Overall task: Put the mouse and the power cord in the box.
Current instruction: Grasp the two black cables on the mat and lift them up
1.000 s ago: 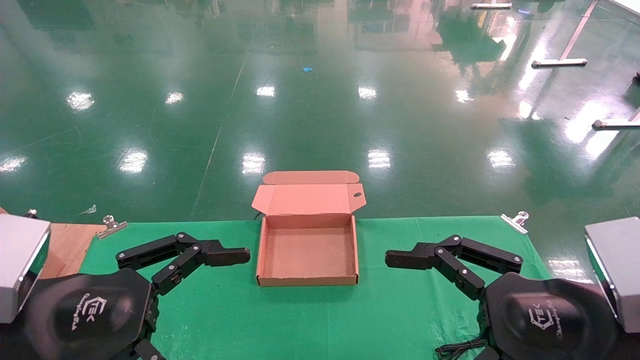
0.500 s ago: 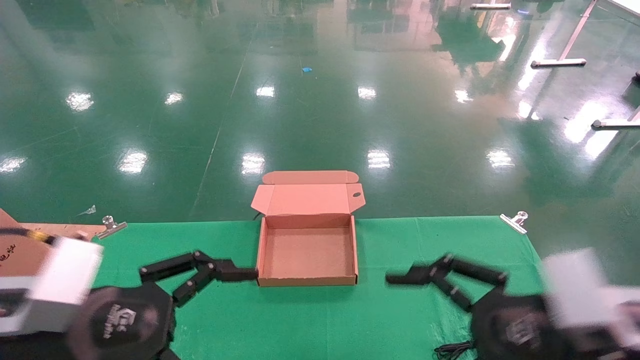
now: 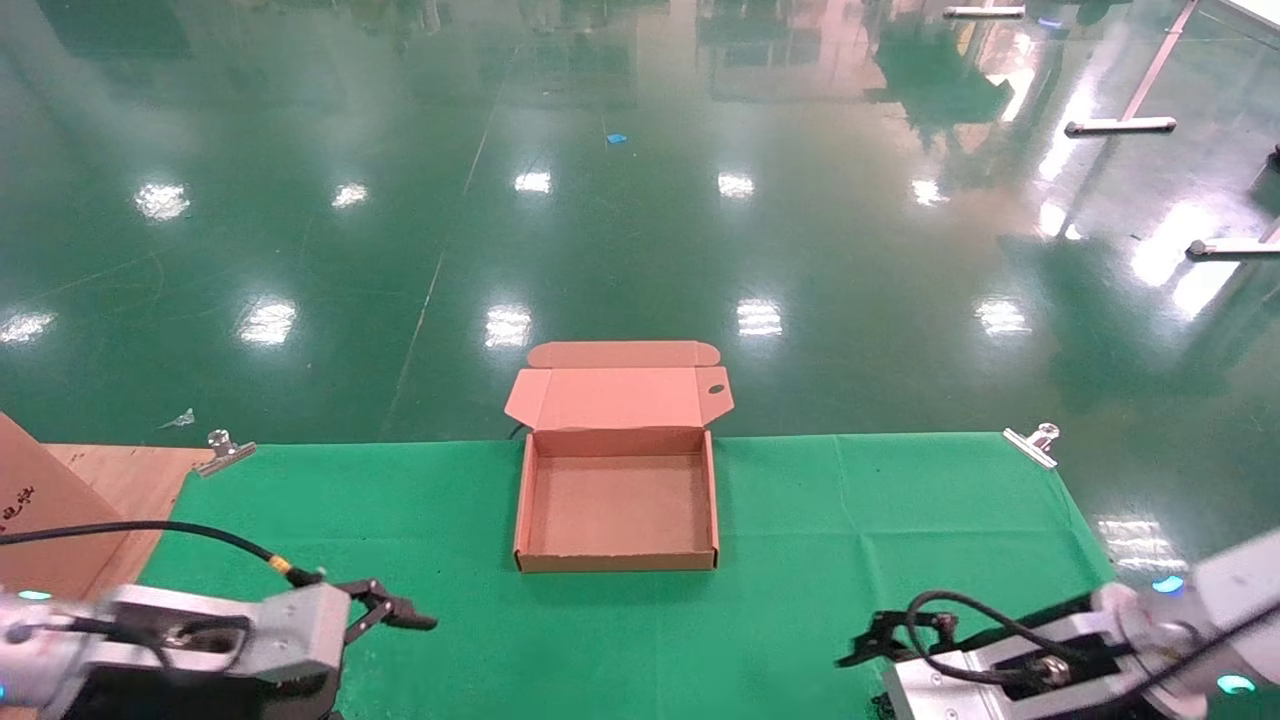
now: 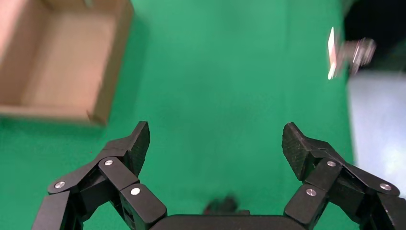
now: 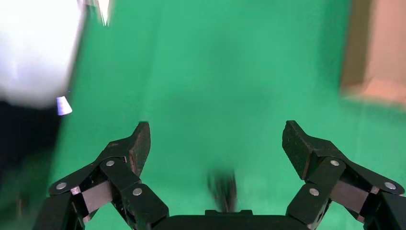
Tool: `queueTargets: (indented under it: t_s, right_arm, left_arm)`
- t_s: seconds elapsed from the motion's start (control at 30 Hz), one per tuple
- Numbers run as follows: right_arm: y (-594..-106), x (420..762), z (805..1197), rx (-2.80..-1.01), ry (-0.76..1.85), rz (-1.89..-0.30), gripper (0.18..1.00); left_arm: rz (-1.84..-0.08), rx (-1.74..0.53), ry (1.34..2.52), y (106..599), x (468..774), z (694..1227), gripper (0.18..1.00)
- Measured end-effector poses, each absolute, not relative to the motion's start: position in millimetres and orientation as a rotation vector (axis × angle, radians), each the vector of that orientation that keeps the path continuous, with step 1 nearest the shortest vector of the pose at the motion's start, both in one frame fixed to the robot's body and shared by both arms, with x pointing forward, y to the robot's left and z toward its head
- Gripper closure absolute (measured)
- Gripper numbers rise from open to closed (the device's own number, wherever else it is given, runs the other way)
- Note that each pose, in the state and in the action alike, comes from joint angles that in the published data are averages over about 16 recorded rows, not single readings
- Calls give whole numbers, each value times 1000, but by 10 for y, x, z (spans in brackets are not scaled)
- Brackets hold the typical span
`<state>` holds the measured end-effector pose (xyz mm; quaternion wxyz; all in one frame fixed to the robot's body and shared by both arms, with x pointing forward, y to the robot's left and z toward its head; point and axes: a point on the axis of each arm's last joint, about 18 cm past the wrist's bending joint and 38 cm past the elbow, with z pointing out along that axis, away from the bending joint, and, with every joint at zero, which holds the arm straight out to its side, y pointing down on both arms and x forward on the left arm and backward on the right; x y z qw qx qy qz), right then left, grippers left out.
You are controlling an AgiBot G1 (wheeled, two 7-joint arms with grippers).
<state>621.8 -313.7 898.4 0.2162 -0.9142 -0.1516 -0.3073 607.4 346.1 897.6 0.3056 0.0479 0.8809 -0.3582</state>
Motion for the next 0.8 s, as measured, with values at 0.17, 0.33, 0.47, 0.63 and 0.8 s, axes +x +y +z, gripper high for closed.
queueTargets:
  t_s: [0.17,0.33,0.47,0.63,0.8]
  right_arm:
    - [-3252,6526,8932,-2718,-480,-912,178]
    - [-3334,6759,8896,-2816,-518,-964,178]
    - [-3373,6894,8841,-2852,-536,-989,178]
    - [-3400,7005,8764,-2866,-549,-1007,178]
    - [-3418,7070,8683,-2873,-554,-1013,178]
  left_arm:
    - [-693,146,2410,3595,6324,8835,184]
    - [-497,156,2462,3719,6502,8709,184]
    - [-387,159,2490,3781,6609,8599,184]
    - [-303,163,2513,3802,6710,8467,184]
    - [-257,169,2528,3783,6780,8366,184]
